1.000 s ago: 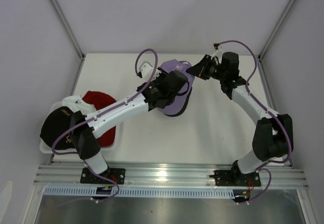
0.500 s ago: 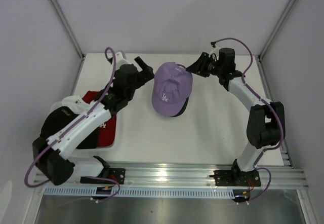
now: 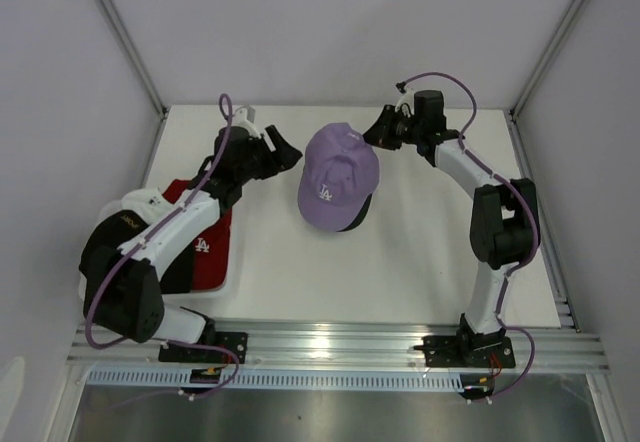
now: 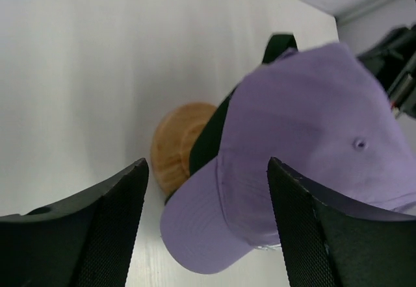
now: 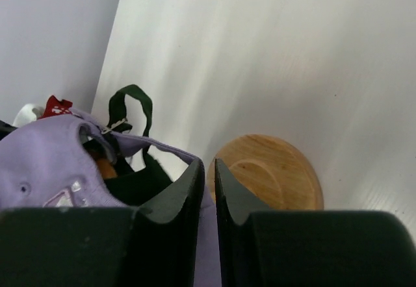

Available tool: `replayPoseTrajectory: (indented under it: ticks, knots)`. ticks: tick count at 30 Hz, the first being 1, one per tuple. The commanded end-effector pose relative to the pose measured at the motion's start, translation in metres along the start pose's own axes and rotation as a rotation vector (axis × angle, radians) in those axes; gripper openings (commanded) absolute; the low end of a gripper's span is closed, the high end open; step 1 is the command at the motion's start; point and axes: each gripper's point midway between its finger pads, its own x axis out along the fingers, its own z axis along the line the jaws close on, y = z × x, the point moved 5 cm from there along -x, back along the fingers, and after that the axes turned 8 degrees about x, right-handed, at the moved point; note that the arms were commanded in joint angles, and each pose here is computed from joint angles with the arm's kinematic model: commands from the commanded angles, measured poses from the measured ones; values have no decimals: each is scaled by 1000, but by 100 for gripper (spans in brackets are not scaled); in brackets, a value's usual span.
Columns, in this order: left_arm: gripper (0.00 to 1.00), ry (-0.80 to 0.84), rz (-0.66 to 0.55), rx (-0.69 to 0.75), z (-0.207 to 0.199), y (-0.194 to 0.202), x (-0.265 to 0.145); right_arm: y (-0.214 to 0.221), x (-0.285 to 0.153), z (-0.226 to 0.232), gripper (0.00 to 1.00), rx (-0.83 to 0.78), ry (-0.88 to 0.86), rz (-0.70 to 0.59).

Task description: Stack the hats

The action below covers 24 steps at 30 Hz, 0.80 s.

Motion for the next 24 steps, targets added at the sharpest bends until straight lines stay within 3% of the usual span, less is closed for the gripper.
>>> replayPoseTrajectory:
  ticks: [1, 5, 12, 18, 24]
  knots:
    - [75, 204, 84, 0, -18, 22, 9, -3, 9, -6, 17, -36, 34, 28]
    - [75, 231, 145, -27, -10, 53, 6, -8, 13, -5, 18, -48, 42, 25]
    - [82, 378, 192, 54, -3, 99, -28, -12, 22, -10, 17, -51, 61, 50]
    - [91, 477, 171, 67, -2, 115, -28, -10, 27, -13, 15, -46, 74, 59]
    - [89, 535, 80, 65, 1, 123, -17, -4, 35, -20, 20, -67, 93, 69]
